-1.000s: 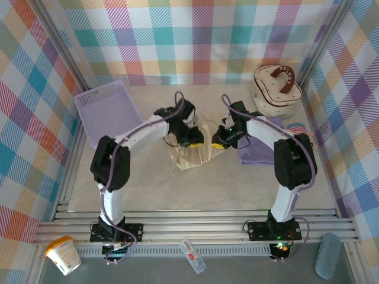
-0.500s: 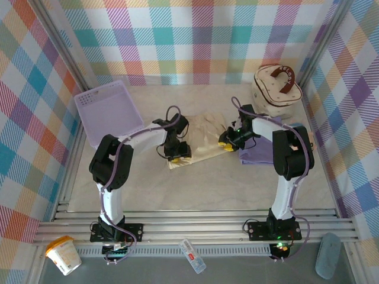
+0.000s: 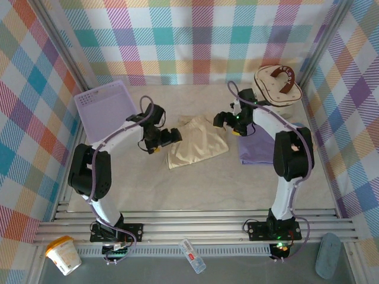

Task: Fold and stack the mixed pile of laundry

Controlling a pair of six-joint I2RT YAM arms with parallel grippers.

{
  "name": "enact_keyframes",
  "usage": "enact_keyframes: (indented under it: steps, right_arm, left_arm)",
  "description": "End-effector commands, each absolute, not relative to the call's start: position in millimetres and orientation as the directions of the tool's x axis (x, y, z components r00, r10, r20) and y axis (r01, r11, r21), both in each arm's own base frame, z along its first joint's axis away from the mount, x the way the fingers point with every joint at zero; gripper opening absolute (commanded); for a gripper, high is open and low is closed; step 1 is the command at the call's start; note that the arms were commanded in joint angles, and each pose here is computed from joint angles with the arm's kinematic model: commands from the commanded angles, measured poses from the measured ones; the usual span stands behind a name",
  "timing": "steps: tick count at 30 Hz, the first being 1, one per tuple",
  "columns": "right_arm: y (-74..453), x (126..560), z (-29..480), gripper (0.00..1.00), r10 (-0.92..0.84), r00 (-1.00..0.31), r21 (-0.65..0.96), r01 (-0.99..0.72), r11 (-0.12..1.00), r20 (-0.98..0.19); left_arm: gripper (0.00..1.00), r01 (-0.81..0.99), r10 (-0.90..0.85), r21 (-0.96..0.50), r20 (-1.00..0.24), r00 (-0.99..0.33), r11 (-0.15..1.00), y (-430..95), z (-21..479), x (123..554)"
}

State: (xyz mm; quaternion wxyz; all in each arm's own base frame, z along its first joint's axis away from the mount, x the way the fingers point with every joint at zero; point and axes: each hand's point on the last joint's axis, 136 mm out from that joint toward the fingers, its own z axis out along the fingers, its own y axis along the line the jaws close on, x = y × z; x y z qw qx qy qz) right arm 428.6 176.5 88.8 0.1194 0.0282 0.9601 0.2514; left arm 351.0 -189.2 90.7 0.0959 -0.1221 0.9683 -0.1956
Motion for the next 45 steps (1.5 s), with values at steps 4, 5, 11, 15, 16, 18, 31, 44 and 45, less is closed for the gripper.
enact_keyframes:
  steps: [4, 5, 11, 15, 16, 18, 31, 44, 45]
  right_arm:
    - [188.8, 430.7, 56.2, 0.99, -0.019, -0.976, 0.394, -0.106, 0.913, -0.218]
    - [191.3, 430.8, 50.3, 0.99, -0.022, -0.978, 0.393, -0.104, 0.913, -0.208]
    - [218.9, 425.7, 37.9, 0.99, -0.055, -0.984, 0.415, -0.122, 0.902, -0.169]
    - [232.4, 417.1, 32.9, 0.82, -0.055, -0.989, 0.434, -0.110, 0.894, -0.138]
    - [234.3, 414.8, 31.7, 0.76, -0.052, -0.990, 0.437, -0.104, 0.893, -0.129]
    - [236.6, 411.2, 31.2, 0.66, -0.047, -0.992, 0.443, -0.096, 0.891, -0.121]
    - [212.1, 415.3, 79.0, 0.00, -0.015, -0.984, 0.395, -0.084, 0.915, -0.175]
    - [94.7, 415.7, 197.7, 0.00, 0.123, -0.924, 0.358, -0.016, 0.933, -0.363]
    - [83.2, 414.8, 199.4, 0.00, 0.132, -0.921, 0.346, -0.003, 0.938, -0.366]
  left_arm:
    - [1.00, -0.106, -0.237, -0.498, -0.206, -0.950, 0.860, -211.9, 70.8, 375.2]
    - [1.00, -0.109, -0.237, -0.496, -0.204, -0.950, 0.862, -212.7, 65.2, 377.8]
    - [0.93, -0.118, -0.203, -0.444, -0.149, -0.968, 0.888, -212.5, 29.1, 375.3]
    - [0.78, -0.125, -0.202, -0.431, -0.138, -0.970, 0.894, -213.8, 26.9, 370.9]
    - [0.72, -0.126, -0.204, -0.435, -0.136, -0.969, 0.892, -215.5, 28.9, 370.5]
    - [0.63, -0.119, -0.198, -0.427, -0.146, -0.969, 0.896, -219.0, 34.1, 370.9]
    - [0.00, -0.072, -0.196, -0.473, -0.218, -0.956, 0.878, -264.5, 89.8, 396.7]
    - [0.00, 0.165, -0.098, -0.623, -0.365, -0.926, 0.764, -396.4, 199.1, 399.5]
    - [0.00, 0.175, -0.089, -0.633, -0.362, -0.928, 0.754, -407.8, 198.5, 398.6]
